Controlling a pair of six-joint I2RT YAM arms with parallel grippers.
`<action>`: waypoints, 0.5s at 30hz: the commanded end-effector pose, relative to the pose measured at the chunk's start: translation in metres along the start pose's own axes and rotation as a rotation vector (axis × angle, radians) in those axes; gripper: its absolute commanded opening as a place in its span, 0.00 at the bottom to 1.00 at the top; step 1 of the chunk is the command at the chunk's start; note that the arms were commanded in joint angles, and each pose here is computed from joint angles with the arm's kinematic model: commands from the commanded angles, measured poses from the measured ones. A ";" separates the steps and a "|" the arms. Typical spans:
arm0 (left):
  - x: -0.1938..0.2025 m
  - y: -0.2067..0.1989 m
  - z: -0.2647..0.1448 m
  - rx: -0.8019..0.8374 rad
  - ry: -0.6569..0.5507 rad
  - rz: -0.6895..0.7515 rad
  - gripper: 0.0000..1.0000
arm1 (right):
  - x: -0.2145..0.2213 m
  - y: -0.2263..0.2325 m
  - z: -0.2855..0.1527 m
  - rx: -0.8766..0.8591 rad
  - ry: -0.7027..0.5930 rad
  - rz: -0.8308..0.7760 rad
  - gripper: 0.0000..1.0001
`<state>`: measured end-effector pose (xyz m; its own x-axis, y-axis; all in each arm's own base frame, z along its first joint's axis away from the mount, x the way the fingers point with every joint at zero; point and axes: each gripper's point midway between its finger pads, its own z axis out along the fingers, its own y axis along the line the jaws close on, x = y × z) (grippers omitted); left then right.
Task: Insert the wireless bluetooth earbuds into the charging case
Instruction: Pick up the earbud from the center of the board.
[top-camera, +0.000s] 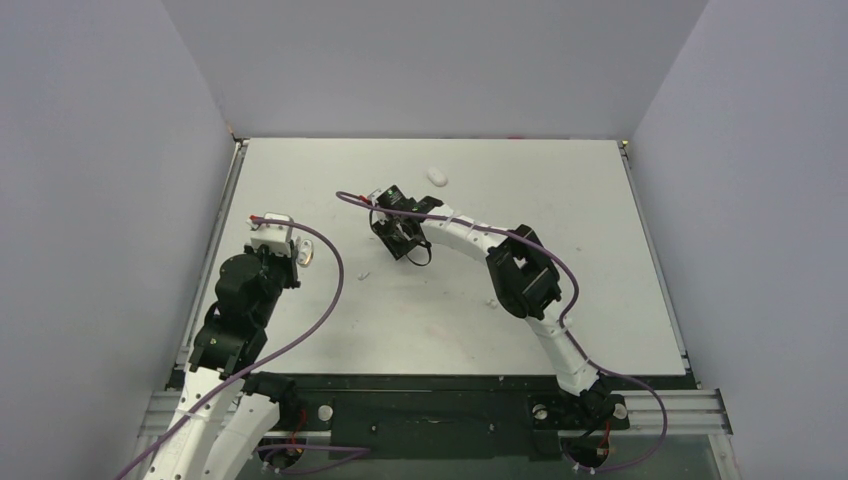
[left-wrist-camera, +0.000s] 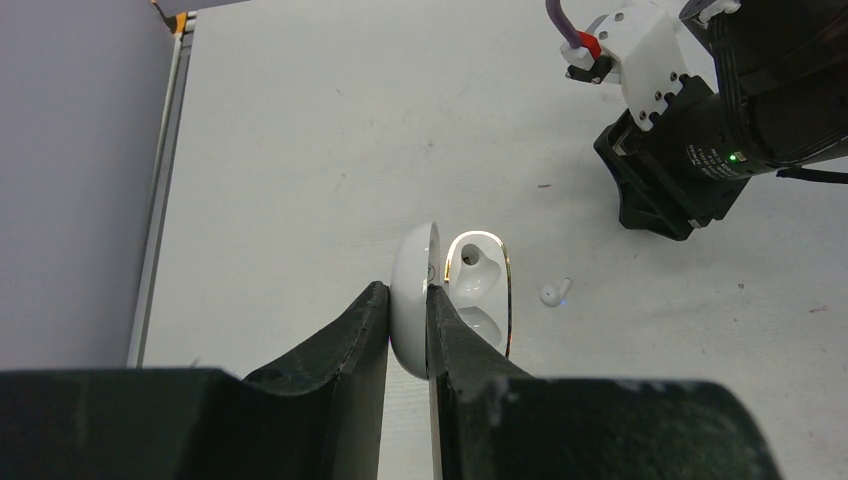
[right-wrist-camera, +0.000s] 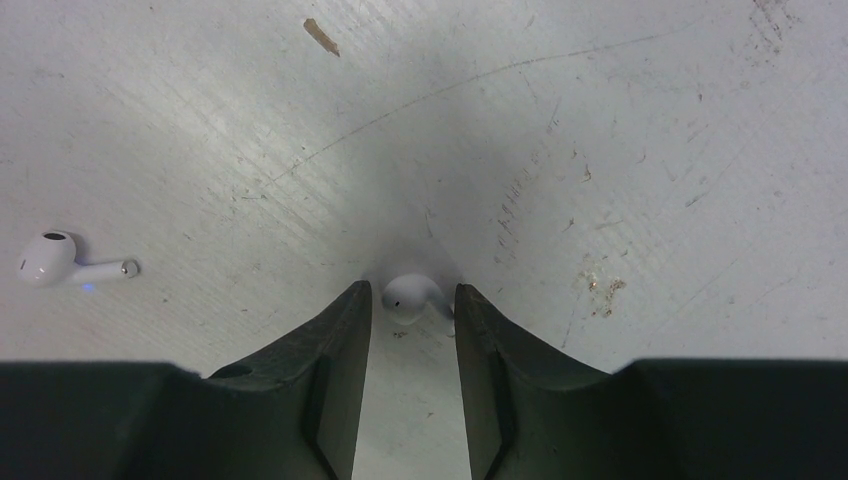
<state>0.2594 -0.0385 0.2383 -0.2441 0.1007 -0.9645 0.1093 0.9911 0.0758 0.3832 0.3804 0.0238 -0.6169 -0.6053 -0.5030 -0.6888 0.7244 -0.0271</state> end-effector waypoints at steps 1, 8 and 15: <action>-0.037 0.001 -0.004 0.002 -0.111 -0.030 0.00 | -0.002 0.003 -0.002 -0.003 0.011 -0.004 0.32; -0.036 0.001 -0.004 0.004 -0.108 -0.030 0.00 | -0.003 0.003 -0.002 -0.008 0.008 0.000 0.20; -0.037 -0.003 -0.006 0.027 -0.110 -0.022 0.00 | -0.017 0.011 -0.008 -0.045 -0.026 0.024 0.01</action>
<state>0.2592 -0.0397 0.2384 -0.2435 0.1006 -0.9647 0.1163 0.9905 0.0739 0.3819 0.3830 0.0261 -0.6222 -0.6047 -0.4972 -0.6917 0.7221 -0.0126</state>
